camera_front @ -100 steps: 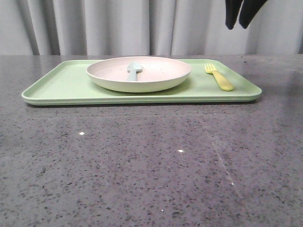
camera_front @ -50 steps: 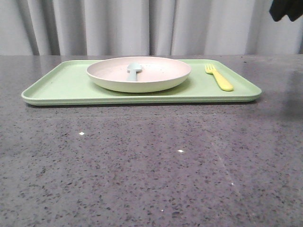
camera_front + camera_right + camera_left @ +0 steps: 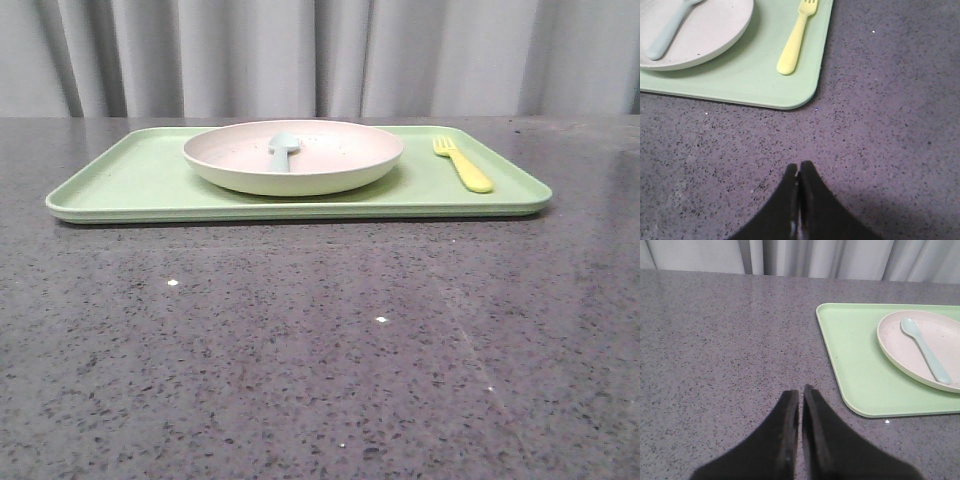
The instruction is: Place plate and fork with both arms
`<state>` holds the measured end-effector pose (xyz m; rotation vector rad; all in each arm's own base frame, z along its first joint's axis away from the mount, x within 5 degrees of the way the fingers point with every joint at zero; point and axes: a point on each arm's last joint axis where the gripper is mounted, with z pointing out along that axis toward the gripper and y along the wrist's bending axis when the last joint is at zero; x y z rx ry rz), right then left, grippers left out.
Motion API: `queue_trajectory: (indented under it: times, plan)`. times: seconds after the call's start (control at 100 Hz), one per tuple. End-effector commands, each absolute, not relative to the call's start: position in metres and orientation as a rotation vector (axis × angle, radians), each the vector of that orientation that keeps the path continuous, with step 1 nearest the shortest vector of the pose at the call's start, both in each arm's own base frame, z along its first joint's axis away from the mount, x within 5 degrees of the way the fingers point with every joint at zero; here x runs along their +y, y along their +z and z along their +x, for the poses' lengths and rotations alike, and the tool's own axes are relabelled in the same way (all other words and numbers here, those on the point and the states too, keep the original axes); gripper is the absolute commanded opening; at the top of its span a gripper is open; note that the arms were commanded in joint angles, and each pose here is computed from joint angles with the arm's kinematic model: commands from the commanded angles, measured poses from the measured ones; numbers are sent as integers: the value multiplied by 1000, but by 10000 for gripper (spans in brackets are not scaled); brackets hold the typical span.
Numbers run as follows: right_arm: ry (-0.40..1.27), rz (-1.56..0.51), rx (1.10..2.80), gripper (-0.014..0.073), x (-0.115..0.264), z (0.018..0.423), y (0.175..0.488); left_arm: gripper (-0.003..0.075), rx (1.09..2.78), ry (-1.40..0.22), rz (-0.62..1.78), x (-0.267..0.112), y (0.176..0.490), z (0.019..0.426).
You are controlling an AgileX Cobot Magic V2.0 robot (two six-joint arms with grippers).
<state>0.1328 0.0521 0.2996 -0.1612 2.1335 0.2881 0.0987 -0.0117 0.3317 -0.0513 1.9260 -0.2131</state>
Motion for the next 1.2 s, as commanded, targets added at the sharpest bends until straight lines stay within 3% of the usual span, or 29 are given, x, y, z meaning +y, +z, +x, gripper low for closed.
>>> queue_trajectory:
  times: [0.0,0.38,1.19]
  plan:
    - [313,-189,1961,-66,47,121,313,-20,1821,-220,-64,-11,344,97]
    - [353,-174,1766,-93,27,79,311,-20,1817,-223,-65,-11,333,88]
    - [351,-173,1768,-93,27,78,311,-20,1817,-225,-66,-11,333,88]
